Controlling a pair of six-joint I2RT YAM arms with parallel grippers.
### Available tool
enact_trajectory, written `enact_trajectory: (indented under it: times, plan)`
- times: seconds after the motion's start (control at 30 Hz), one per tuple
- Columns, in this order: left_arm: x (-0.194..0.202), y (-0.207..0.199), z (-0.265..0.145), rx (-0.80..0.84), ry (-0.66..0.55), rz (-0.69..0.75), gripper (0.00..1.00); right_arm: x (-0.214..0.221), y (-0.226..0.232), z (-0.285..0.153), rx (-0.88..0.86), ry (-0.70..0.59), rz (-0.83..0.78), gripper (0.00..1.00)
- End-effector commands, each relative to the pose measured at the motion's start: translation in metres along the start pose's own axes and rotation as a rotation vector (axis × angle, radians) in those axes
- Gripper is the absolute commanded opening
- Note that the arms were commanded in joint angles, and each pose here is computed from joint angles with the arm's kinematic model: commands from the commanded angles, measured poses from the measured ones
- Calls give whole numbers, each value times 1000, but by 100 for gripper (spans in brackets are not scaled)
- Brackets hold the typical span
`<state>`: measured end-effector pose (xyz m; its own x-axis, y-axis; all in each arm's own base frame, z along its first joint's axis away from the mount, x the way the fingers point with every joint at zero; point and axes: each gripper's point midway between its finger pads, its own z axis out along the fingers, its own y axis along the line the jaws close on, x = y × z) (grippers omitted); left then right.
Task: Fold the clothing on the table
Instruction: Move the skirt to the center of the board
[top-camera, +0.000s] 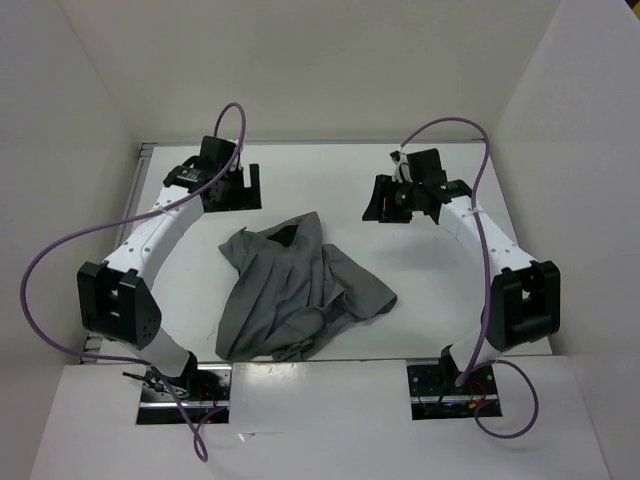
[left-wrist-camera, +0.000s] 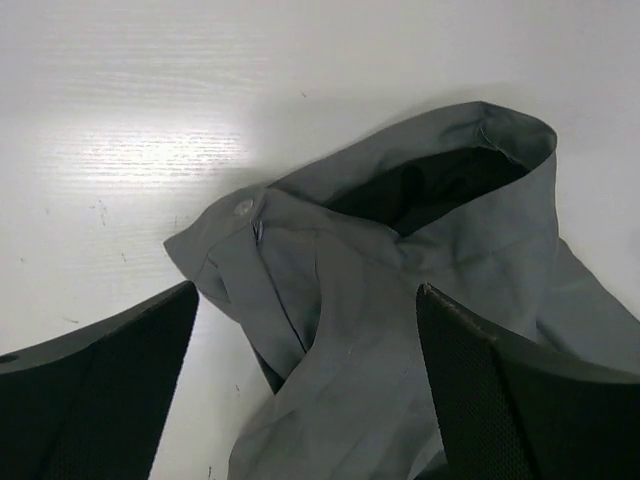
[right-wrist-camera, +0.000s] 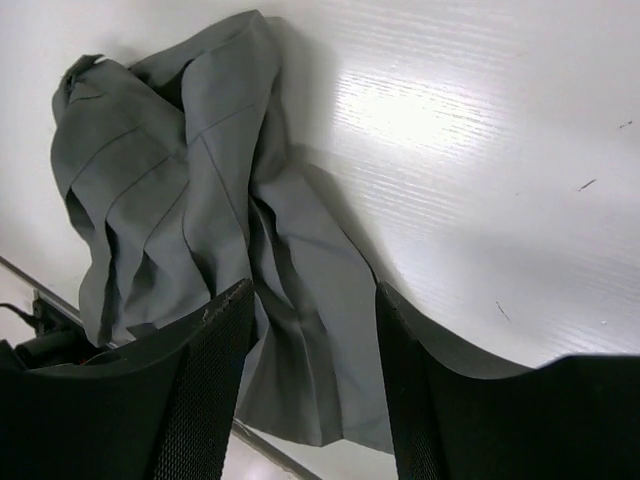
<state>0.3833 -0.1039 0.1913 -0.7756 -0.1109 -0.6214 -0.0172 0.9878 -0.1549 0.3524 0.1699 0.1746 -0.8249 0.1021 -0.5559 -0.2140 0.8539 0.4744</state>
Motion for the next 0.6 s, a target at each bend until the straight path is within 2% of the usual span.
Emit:
enact_trajectory:
  times: [0.0,0.1,0.17,0.2,0.3,0.4,0.57]
  plan:
    - [-6,2,15,-31,17,16,99,-14,-1,-2,18,8,-1,58]
    - [-8,3,27,-53,38,18,99,-15,-4,-4,30,24,23,58]
    - [-13,10,36,-89,46,13,91,-15,-2,-6,23,30,25,58]
    - [-12,12,37,-103,54,14,75,-15,-1,-6,23,30,34,58]
    - [-9,18,45,-137,66,18,56,-12,-3,-11,22,9,46,58]
    - [-3,23,49,-148,79,3,56,-2,-12,-8,35,24,71,58]
    - [35,28,64,-150,185,1,58,4,-18,-15,35,22,61,58]
